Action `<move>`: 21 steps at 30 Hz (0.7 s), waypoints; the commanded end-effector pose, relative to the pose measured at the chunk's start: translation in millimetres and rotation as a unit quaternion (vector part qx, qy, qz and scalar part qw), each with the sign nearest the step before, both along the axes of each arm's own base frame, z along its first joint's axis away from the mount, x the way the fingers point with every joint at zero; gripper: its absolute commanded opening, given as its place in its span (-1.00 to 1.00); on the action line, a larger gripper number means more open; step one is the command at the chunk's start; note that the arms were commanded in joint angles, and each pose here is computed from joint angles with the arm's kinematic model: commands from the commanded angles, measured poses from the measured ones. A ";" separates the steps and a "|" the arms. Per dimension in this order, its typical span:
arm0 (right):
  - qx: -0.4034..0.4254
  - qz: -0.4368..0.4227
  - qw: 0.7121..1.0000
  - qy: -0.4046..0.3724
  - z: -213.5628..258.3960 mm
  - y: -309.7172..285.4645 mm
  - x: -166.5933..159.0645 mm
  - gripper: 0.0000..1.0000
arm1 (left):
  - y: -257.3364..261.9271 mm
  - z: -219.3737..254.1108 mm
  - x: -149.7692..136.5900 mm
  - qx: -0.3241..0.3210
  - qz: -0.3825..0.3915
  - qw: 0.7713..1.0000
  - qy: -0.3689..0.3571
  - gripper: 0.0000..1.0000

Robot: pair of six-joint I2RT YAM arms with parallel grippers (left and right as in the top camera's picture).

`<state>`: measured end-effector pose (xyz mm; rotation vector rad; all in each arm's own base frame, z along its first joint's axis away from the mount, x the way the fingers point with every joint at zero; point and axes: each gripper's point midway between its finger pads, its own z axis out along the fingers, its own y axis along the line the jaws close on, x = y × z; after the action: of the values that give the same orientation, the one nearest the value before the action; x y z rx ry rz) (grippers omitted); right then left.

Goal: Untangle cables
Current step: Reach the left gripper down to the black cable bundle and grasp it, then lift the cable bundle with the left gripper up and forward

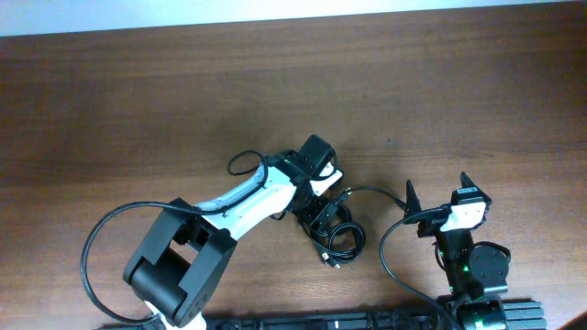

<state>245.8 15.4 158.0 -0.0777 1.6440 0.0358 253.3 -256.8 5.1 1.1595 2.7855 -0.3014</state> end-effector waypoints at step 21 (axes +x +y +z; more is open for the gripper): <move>0.002 -0.002 1.000 0.002 -2.4 -1.0 -0.1 0.97 | -13.9 174.0 95.4 -0.081 0.099 0.953 -0.274 -1.00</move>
<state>245.8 15.5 158.0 -0.0783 1.6440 0.0358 327.0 -281.5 111.3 0.9230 2.4668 -0.2155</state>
